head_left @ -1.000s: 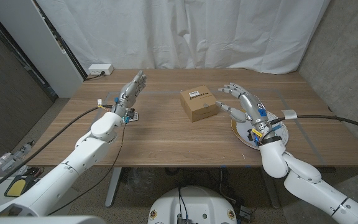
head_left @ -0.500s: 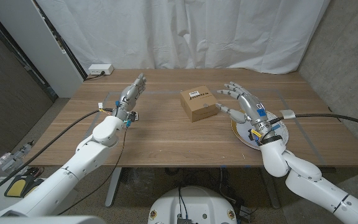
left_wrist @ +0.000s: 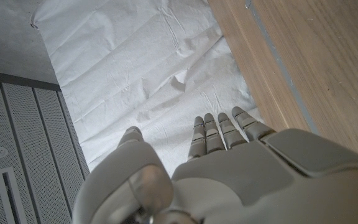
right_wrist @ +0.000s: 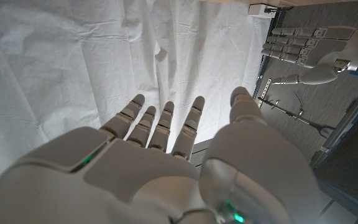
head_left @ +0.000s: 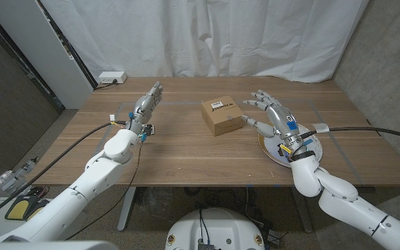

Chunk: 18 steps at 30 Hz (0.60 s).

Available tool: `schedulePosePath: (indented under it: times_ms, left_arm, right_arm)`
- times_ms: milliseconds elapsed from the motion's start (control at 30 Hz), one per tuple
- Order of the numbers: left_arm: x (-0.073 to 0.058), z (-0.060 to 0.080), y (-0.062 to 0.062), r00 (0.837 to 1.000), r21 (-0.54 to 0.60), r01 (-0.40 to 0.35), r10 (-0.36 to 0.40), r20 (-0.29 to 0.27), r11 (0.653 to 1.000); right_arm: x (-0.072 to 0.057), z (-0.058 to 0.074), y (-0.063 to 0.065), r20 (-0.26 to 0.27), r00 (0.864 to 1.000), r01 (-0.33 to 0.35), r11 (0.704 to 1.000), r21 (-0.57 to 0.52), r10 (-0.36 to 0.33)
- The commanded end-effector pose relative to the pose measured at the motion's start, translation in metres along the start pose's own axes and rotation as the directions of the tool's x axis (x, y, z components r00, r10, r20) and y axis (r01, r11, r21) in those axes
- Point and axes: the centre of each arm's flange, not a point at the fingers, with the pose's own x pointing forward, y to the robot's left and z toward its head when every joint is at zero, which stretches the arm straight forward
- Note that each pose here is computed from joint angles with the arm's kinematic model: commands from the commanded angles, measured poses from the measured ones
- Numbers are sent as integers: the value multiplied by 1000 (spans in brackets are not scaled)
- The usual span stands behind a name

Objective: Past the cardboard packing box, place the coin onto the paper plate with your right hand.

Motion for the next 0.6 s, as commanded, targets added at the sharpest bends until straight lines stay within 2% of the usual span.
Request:
schedulePosePath:
  times_ms: [33,600]
  left_arm:
    - [3,5,0,1000,21,1,-1,5,1000]
    - [8,4,6,999,6,26,-26,19,1000]
  right_arm:
    - [-3,2,4,0,1000,19,999,-41,-19]
    - [-3,17,13,-10,1000,-10,992,-122,9]
